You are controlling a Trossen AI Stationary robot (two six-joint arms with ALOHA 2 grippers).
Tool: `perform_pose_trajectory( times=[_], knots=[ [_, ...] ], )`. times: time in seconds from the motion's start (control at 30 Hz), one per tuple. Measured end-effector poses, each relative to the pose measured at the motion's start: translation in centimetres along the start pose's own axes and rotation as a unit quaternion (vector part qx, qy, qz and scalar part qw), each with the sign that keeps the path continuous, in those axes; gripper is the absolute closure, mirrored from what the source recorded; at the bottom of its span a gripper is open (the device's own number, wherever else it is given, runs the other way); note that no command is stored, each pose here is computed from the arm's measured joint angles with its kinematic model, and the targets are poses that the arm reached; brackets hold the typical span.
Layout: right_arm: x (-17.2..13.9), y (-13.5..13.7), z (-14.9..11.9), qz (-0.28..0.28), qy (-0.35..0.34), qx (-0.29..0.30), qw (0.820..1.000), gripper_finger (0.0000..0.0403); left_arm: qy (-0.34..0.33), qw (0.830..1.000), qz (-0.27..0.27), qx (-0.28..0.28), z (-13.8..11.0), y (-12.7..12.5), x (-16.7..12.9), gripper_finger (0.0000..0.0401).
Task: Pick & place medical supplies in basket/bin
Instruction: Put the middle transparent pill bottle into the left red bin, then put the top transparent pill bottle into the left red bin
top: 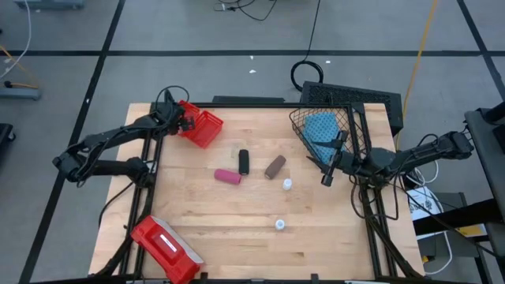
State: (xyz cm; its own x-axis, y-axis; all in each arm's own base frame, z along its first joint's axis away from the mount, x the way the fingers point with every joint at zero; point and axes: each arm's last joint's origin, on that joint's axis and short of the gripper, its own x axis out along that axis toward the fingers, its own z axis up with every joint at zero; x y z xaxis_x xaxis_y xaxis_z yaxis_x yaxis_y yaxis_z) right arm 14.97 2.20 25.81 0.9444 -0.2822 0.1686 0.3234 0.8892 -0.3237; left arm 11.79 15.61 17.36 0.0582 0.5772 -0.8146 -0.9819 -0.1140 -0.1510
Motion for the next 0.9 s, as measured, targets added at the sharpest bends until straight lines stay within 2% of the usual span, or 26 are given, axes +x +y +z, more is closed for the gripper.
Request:
perform_pose_trajectory(
  times=[0.13, 0.3, 0.4, 0.57, 0.67, 0.73, 0.9],
  knots=[
    [0.0, 0.0, 0.0, 0.0, 0.0, 0.0, 1.0, 0.0193, 0.0, 1.0, 0.0, 0.001, 0.0, 0.0, 0.0, 0.0069],
    [0.0, 0.0, 0.0, 0.0, 0.0, -0.003, 1.0, 0.0193, 0.005, 1.0, -0.019, 0.024, 0.0, 0.0, -0.3, 0.0025],
    [0.0, 0.0, 0.0, -0.002, 0.0, -0.009, 1.0, 0.0193, 0.0, 0.998, -0.056, 0.04, 0.3, -0.1, -1.1, 0.0011],
    [0.0, 0.2, -0.4, 0.007, 0.017, -0.023, 1.0, 0.0193, -0.056, 0.983, -0.164, 0.056, 1.3, 0.1, -4.3, 0.0005],
    [-0.1, 0.5, -0.9, 0.023, 0.042, -0.03, 0.998, 0.0193, -0.12, 0.961, -0.243, 0.062, 1.8, 0.4, -7.2, 0.0005],
    [-0.2, 0.9, -1.4, 0.039, 0.067, -0.017, 0.997, 0.0193, -0.169, 0.937, -0.297, 0.074, 1.9, 0.5, -9.2, 0.0004],
    [-0.7, 1.9, -3.3, 0.075, 0.16, 0.014, 0.984, 0.0193, -0.276, 0.845, -0.427, 0.167, 1.4, -0.1, -13.5, 0.0004]
  ],
)
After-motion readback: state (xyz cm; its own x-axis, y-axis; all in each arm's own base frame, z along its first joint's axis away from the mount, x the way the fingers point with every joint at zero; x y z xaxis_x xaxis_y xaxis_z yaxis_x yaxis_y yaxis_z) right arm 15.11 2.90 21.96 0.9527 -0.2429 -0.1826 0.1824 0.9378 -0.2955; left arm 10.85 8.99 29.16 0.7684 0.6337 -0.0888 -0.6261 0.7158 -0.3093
